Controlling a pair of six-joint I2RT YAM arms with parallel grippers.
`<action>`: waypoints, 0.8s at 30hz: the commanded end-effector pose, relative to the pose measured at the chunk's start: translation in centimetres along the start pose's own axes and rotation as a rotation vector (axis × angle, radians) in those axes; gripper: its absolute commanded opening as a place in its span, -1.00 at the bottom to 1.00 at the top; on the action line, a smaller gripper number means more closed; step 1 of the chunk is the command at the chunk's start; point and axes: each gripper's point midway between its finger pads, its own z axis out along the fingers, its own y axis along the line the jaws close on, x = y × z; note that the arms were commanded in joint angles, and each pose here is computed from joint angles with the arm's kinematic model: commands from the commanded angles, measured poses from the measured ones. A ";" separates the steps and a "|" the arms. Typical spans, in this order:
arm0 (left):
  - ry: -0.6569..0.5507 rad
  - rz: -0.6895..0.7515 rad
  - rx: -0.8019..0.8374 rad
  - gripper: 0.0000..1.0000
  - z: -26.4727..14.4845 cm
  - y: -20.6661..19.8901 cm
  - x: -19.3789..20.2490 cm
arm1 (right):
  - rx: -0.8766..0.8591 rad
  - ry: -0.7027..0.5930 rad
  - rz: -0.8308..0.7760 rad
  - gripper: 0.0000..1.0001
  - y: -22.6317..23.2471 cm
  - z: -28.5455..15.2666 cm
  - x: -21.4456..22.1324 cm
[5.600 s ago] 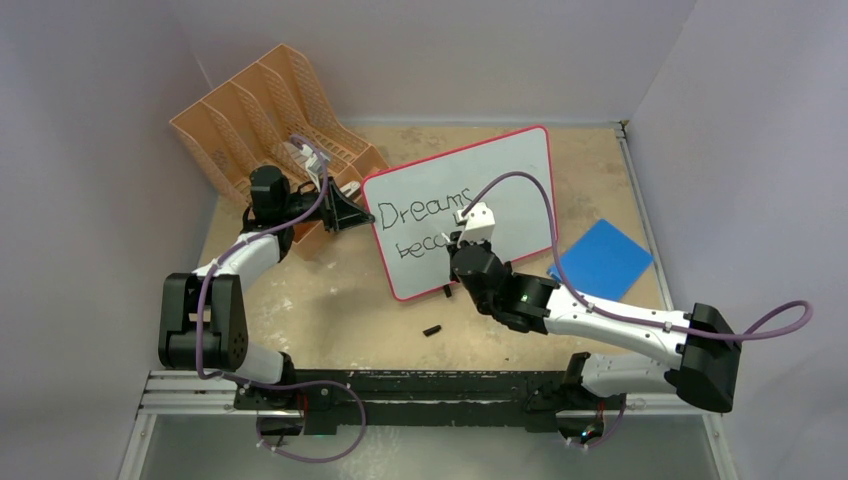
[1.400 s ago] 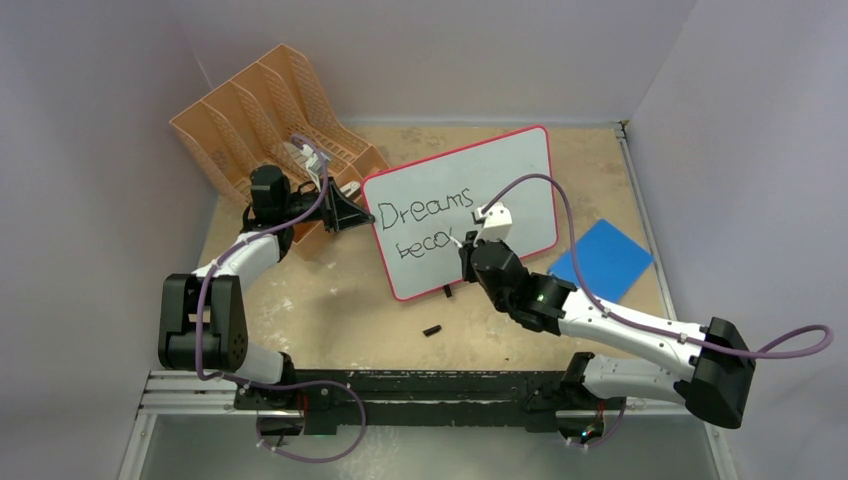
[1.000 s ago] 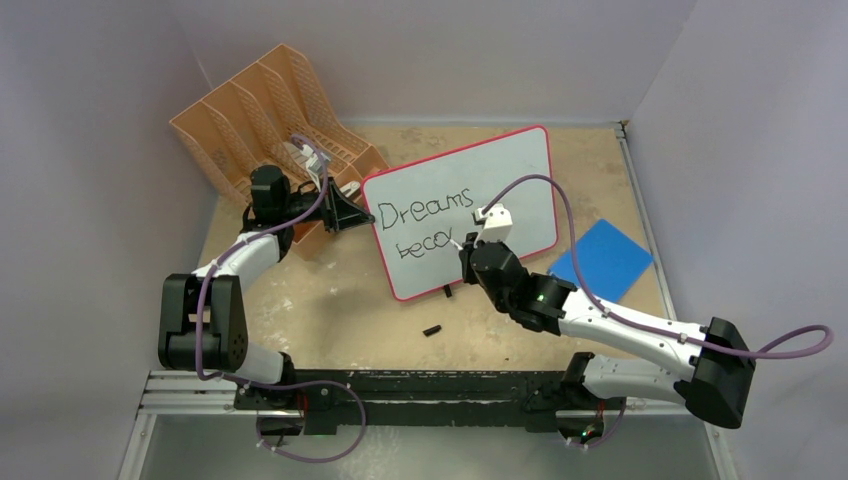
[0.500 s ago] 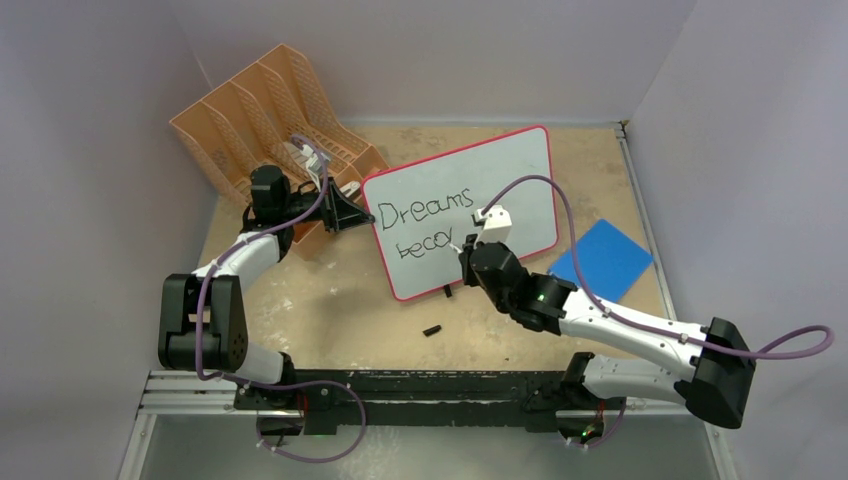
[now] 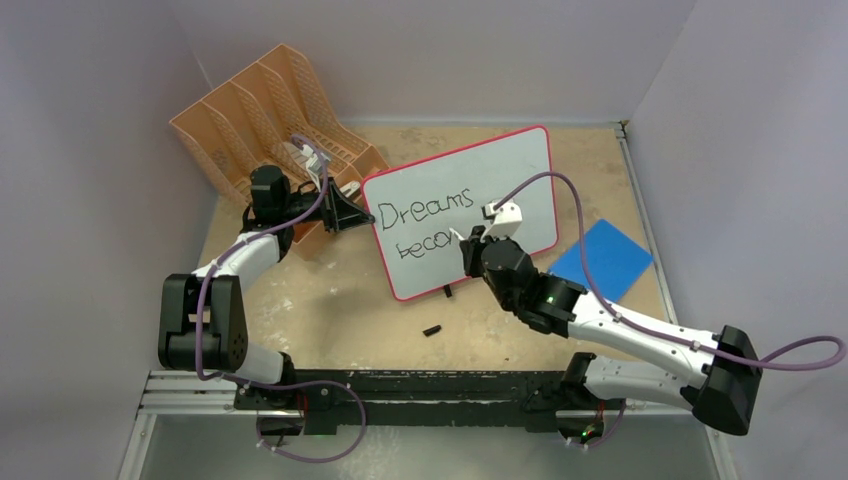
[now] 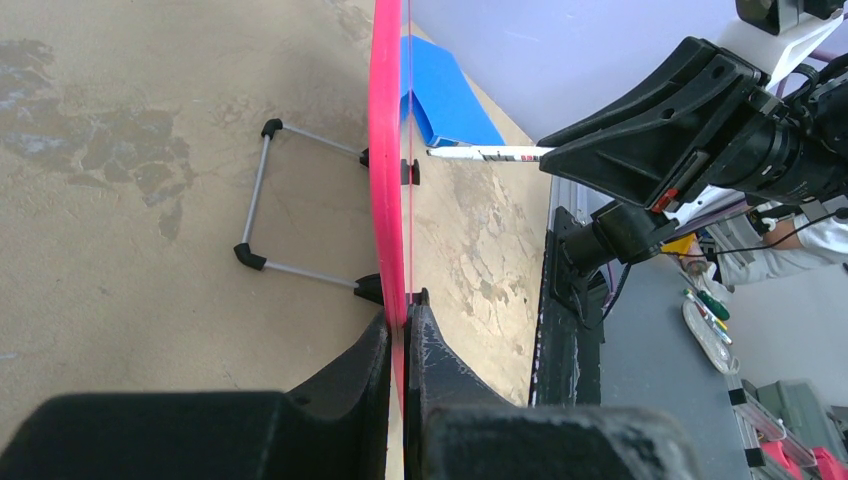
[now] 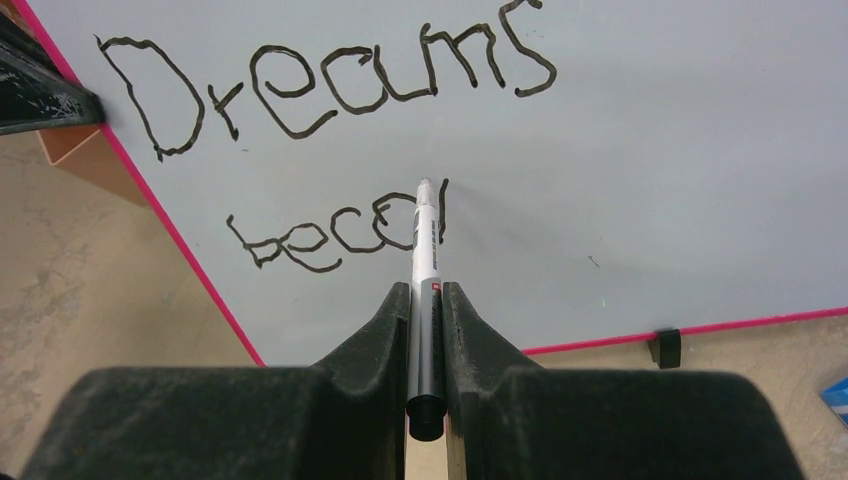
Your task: Write a sentence on the whiteboard
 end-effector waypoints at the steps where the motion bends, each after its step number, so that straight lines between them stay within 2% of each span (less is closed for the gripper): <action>1: -0.014 0.102 0.017 -1.00 0.0 -1.0 -1.6 | 0.022 -0.059 0.019 -1.00 -0.1 0.4 -1.4; 24: -0.024 0.100 -0.010 -1.00 -0.1 -0.5 -1.9 | 0.017 0.000 0.004 -1.00 -0.1 0.4 0.2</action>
